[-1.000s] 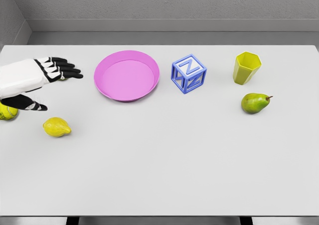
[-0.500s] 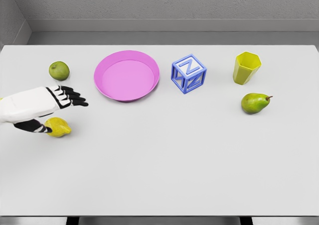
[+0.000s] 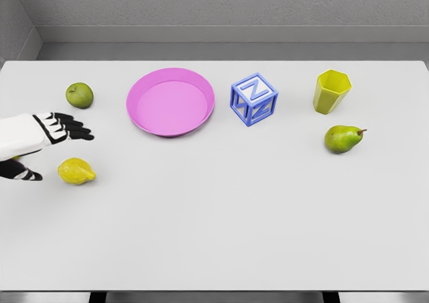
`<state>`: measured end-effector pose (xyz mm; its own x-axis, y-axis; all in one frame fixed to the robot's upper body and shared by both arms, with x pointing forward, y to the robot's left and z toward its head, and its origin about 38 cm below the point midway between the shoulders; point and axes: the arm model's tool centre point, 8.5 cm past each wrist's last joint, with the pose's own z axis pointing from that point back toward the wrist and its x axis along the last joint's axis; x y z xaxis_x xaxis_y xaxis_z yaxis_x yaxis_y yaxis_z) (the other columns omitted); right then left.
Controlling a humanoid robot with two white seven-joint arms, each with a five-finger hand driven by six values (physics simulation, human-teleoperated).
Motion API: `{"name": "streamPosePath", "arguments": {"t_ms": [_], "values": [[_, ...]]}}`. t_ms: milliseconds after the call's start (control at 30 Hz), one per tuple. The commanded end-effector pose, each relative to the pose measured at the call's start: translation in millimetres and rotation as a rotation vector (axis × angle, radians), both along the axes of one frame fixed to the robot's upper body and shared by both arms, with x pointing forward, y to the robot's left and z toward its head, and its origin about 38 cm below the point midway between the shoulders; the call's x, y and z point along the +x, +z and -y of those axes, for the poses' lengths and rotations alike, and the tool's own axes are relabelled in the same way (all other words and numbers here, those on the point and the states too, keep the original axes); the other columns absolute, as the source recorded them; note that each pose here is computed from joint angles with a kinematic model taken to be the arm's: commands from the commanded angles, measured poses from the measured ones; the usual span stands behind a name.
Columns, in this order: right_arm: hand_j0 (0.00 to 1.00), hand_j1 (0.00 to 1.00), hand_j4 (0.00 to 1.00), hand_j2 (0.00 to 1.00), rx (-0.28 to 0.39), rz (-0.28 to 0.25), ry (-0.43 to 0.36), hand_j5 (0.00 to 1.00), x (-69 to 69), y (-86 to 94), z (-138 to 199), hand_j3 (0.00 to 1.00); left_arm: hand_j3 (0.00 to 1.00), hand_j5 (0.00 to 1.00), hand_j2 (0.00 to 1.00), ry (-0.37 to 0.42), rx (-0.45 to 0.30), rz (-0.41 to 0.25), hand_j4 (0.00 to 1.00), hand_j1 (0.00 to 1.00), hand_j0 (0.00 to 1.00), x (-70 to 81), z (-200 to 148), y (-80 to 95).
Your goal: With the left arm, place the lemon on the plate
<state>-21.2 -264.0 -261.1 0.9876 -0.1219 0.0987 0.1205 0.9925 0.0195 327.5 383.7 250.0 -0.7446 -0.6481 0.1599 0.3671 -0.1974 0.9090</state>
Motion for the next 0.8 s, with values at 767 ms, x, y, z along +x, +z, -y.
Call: {"name": "streamPosePath", "arguments": {"t_ms": [767], "values": [[1.0,1.0,1.0,1.0,0.0,0.0,0.0,1.0,0.0,0.0,0.0,1.0,1.0,1.0,1.0,0.095,-0.106,-0.165,1.0,1.0,1.0,6.0,12.6,-24.1]]}}
